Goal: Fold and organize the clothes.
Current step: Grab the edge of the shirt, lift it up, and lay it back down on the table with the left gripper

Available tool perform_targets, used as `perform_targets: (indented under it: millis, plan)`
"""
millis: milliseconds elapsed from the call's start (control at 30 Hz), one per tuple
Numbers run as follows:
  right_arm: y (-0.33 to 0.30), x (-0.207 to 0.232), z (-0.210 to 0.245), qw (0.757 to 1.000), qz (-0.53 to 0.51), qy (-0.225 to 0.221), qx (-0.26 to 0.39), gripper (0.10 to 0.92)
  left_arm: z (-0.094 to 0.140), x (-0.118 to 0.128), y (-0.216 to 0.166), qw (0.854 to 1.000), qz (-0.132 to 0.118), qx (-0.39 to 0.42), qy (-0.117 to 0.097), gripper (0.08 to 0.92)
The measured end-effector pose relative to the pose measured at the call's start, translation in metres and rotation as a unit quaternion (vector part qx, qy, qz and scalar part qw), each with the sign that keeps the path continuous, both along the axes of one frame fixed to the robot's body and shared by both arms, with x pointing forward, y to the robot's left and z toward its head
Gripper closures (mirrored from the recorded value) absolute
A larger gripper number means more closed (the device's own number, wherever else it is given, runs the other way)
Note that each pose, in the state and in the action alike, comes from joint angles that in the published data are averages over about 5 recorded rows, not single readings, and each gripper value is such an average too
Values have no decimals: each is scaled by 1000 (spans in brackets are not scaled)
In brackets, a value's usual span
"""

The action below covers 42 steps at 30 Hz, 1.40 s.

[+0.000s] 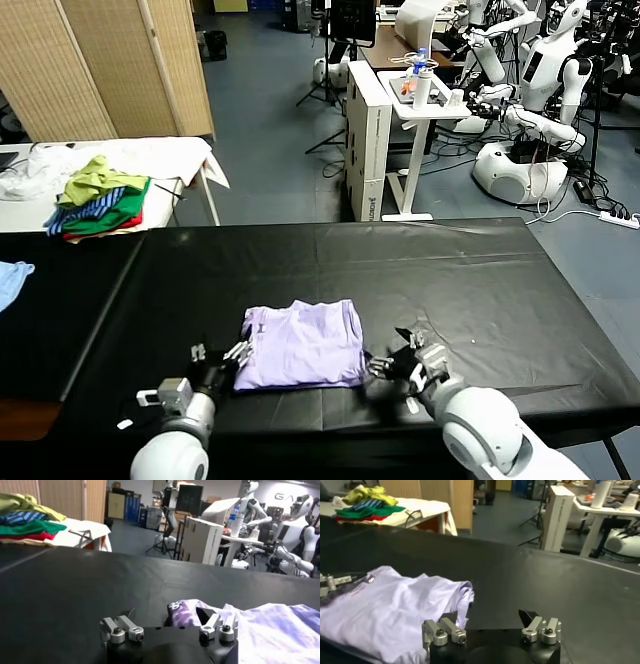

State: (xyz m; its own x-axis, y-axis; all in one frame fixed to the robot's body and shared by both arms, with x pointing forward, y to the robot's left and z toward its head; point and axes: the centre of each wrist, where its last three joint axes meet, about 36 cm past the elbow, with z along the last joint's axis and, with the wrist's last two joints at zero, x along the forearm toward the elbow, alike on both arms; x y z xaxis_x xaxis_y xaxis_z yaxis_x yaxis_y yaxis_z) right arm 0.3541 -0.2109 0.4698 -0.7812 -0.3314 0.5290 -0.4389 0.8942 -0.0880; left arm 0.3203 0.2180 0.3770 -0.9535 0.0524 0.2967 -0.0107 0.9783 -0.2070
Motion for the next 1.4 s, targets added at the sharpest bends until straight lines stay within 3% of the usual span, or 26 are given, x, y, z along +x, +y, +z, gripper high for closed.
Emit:
perform_targets:
  millis: [200, 633, 933, 1400]
  plan:
    - [-12, -6, 2, 999, -25, -22, 41, 115, -4, -3, -8, 1000, 6, -18, 0, 92]
    - [-22, -10, 4, 997, -43, -31, 50, 115, -15, -10, -19, 996, 34, -83, -10, 96]
    - [-23, -10, 3, 997, -43, -30, 50, 115, -22, -12, -23, 992, 41, -119, -7, 267]
    - [-23, -11, 3, 998, -41, -29, 48, 115, -27, -14, -22, 982, 47, -182, -3, 284]
